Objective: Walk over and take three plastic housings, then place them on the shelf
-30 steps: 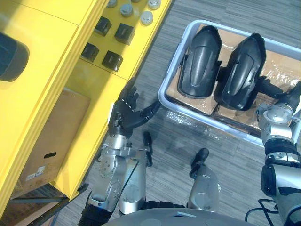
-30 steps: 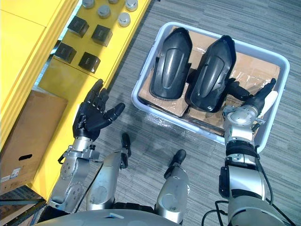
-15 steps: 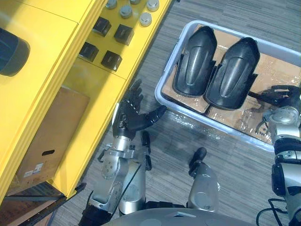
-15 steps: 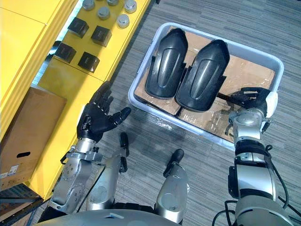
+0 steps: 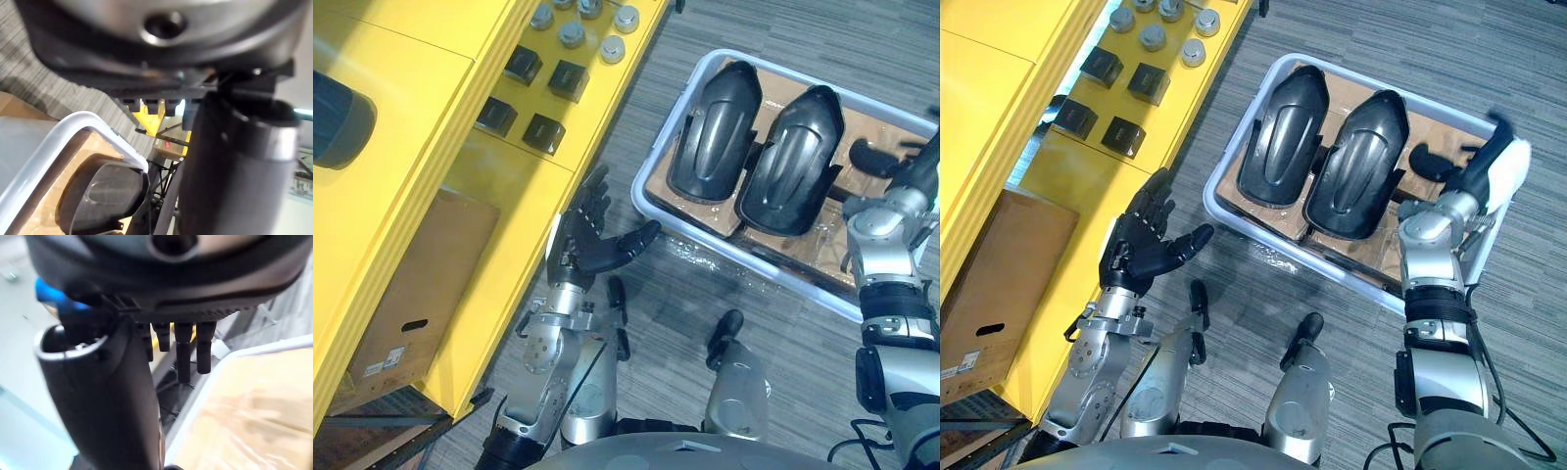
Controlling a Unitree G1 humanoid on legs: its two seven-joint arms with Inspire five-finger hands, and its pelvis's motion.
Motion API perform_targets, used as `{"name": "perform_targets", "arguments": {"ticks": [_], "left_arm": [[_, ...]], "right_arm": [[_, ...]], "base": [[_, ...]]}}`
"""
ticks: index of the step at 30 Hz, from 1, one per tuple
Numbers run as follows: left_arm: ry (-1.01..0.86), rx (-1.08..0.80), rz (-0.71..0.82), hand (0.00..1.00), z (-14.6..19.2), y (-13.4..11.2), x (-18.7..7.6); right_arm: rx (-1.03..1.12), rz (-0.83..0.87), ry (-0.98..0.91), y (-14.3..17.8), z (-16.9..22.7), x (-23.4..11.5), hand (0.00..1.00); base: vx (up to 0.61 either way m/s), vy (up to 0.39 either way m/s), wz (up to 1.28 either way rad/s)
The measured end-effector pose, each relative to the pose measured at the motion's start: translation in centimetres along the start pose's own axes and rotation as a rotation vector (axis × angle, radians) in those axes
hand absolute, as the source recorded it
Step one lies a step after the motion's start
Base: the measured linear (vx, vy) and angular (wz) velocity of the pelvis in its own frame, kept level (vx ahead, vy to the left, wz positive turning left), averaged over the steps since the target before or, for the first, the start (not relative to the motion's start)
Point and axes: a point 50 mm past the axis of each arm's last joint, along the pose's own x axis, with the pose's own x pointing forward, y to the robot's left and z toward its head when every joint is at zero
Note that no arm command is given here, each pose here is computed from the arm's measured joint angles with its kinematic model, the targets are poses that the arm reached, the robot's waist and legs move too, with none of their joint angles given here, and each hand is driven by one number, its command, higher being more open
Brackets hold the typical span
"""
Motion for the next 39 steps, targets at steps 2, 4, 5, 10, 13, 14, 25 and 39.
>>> {"name": "perform_targets", "arguments": {"ticks": [2, 4, 5, 10, 13, 14, 25, 39], "left_arm": [[0.002, -0.001, 0.010, 1.00, -0.1, 0.1, -0.3], [0.011, -0.002, 0.019, 1.00, -0.2, 0.2, -0.6], [0.012, -0.002, 0.022, 1.00, -0.3, 0.3, -0.6], [-0.002, -0.004, 0.025, 1.00, -0.1, 0.2, -0.3], [0.003, -0.006, 0.025, 1.00, -0.2, 0.1, -0.4], [0.004, -0.008, 0.023, 1.00, -0.2, 0.0, -0.3], [0.034, -0.012, 0.011, 1.00, -0.9, -0.5, -0.2], [0.026, -0.008, 0.000, 1.00, -0.7, -0.6, 0.2]], "right_arm": [[0.028, -0.013, -0.042, -0.1, 0.8, 0.0, 1.00], [0.034, -0.012, -0.050, 0.0, 0.9, -0.1, 1.00], [0.033, -0.010, -0.051, 0.0, 0.9, -0.1, 1.00], [0.030, 0.027, -0.054, 0.5, 1.1, -0.2, 1.00], [-0.009, 0.061, -0.018, 1.0, 0.3, -0.5, 1.00], [-0.027, 0.076, 0.018, 1.3, -0.5, -0.6, 1.00], [-0.060, 0.234, 0.187, 3.0, -2.3, -0.8, 0.00], [-0.336, 0.349, 0.261, 2.2, -3.9, 0.1, 0.00]], "base": [[0.02, -0.036, -0.05], [0.03, -0.034, -0.05], [0.03, -0.031, -0.07], [0.02, -0.031, -0.04], [0.01, -0.016, -0.03], [0.04, -0.031, -0.01], [0.00, -0.015, 0.06], [-0.01, -0.015, 0.03]]}}
